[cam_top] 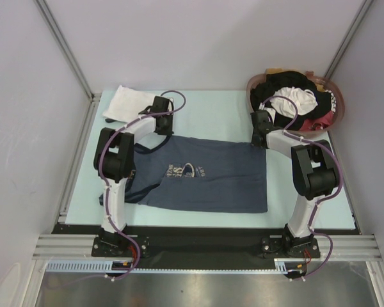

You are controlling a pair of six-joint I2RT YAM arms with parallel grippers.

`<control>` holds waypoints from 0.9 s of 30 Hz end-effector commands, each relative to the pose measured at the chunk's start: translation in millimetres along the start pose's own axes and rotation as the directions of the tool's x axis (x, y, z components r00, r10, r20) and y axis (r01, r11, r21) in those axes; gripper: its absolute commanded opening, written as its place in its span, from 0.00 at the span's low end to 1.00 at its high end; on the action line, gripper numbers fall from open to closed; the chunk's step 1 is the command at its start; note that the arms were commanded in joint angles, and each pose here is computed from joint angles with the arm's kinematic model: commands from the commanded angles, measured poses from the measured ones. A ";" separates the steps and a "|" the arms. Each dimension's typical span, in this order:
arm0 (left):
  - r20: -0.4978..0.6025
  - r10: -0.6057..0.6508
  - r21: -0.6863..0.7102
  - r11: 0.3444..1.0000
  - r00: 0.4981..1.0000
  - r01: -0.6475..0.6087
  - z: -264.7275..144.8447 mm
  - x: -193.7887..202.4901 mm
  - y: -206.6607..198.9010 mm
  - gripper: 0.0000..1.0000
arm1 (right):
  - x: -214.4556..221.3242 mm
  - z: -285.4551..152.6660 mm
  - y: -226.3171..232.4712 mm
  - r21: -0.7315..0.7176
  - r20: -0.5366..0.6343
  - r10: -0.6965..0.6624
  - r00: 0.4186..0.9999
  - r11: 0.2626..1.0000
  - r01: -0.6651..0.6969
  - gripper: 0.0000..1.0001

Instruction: Fold and stack the tank tops

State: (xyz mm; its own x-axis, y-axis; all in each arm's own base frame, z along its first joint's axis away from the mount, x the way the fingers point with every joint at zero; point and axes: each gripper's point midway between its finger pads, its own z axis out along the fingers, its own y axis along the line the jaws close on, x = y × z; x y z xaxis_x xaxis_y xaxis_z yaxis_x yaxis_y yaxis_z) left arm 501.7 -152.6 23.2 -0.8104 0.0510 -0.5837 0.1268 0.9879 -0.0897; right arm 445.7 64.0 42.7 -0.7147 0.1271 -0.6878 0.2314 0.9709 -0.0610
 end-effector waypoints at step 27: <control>0.189 -0.089 0.076 0.994 0.978 0.075 -51.7 -23.1 7.0 0.00 | -14.4 -27.4 -9.7 -0.036 0.071 0.068 0.995 0.997 -0.065 0.00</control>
State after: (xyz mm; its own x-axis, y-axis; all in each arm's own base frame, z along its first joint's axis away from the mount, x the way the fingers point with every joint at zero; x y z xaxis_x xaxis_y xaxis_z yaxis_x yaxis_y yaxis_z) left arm 475.1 -144.5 27.0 -0.7951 -0.0065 -0.6065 0.1115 0.9813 -0.1567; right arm 434.1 59.9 53.7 -0.6999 0.1405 -0.7003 0.2330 0.9717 -0.0379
